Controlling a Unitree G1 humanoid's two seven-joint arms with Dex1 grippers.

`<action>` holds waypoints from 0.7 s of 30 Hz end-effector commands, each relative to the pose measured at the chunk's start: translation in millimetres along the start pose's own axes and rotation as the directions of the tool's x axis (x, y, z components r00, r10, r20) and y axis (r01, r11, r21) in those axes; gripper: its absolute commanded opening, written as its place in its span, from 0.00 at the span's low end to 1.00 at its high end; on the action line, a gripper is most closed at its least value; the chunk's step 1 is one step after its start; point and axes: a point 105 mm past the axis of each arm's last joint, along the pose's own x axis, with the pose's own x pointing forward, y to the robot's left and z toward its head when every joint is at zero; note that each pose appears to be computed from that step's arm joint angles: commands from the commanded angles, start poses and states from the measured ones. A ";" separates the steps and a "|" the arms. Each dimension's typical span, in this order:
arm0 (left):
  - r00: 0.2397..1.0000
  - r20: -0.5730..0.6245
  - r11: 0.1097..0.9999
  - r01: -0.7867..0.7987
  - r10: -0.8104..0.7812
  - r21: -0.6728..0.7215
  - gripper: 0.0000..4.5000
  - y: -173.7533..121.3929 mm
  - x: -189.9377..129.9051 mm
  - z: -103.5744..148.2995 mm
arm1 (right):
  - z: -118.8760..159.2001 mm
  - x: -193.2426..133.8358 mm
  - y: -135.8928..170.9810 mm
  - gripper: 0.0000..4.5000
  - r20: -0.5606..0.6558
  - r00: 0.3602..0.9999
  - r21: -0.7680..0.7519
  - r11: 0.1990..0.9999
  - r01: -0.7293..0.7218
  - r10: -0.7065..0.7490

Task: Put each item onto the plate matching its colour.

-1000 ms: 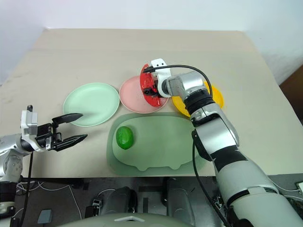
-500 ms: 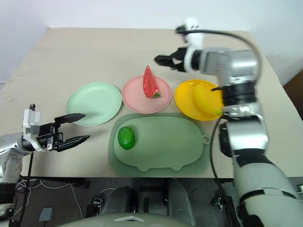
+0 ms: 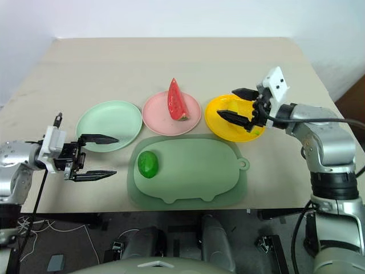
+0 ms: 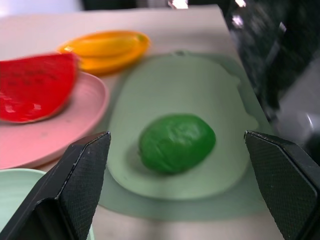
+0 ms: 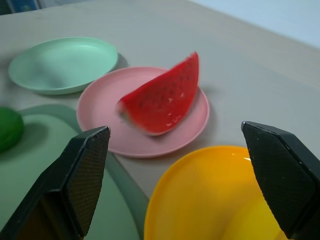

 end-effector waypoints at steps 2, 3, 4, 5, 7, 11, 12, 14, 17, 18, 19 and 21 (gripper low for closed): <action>0.990 -0.076 0.987 0.129 -0.122 0.092 1.00 9.6 8.3 -0.3 | 10.5 -22.3 38.6 0.99 0.046 0.978 -0.149 0.969 -0.196 0.205; 0.989 -0.073 0.986 0.138 -0.131 0.099 1.00 14.1 10.8 0.6 | 6.1 -26.7 42.6 0.99 0.035 0.973 -0.151 0.964 -0.220 0.227; 0.988 -0.070 0.984 0.146 -0.139 0.105 1.00 17.8 13.1 1.4 | 2.4 -30.3 45.8 0.99 0.027 0.969 -0.153 0.959 -0.238 0.245; 0.986 -0.071 0.981 0.159 -0.152 0.114 1.00 21.5 16.4 1.8 | -2.5 -34.8 47.8 0.99 0.013 0.967 -0.157 0.955 -0.251 0.256; 0.983 -0.073 0.976 0.178 -0.170 0.124 1.00 27.4 22.0 1.5 | -10.0 -42.2 51.0 0.99 -0.007 0.962 -0.171 0.948 -0.269 0.272; 0.971 -0.087 0.961 0.234 -0.223 0.145 1.00 35.3 38.1 -1.4 | -27.3 -57.6 58.3 0.99 -0.069 0.953 -0.177 0.936 -0.304 0.296; 0.966 -0.089 0.956 0.252 -0.241 0.149 1.00 35.8 42.6 -1.6 | -29.9 -60.4 59.5 0.99 -0.079 0.951 -0.183 0.934 -0.307 0.298; 0.956 -0.097 0.945 0.288 -0.275 0.157 1.00 37.3 51.7 -2.2 | -29.8 -63.1 59.7 0.99 -0.087 0.951 -0.188 0.932 -0.309 0.298; 0.942 -0.126 0.933 0.328 -0.311 0.150 1.00 41.2 61.5 -4.8 | -22.3 -60.8 55.9 0.99 -0.066 0.960 -0.199 0.939 -0.281 0.274; 0.937 -0.129 0.928 0.341 -0.324 0.149 1.00 42.6 66.1 -4.7 | -21.0 -60.2 55.6 0.99 -0.063 0.961 -0.201 0.940 -0.277 0.270; 0.932 -0.134 0.923 0.354 -0.336 0.154 1.00 43.5 70.1 -4.6 | -20.3 -60.0 56.1 0.99 -0.062 0.961 -0.202 0.939 -0.277 0.270; 0.925 -0.137 0.914 0.375 -0.355 0.158 1.00 44.3 76.7 -4.3 | -19.1 -59.4 56.4 0.99 -0.057 0.963 -0.205 0.941 -0.268 0.262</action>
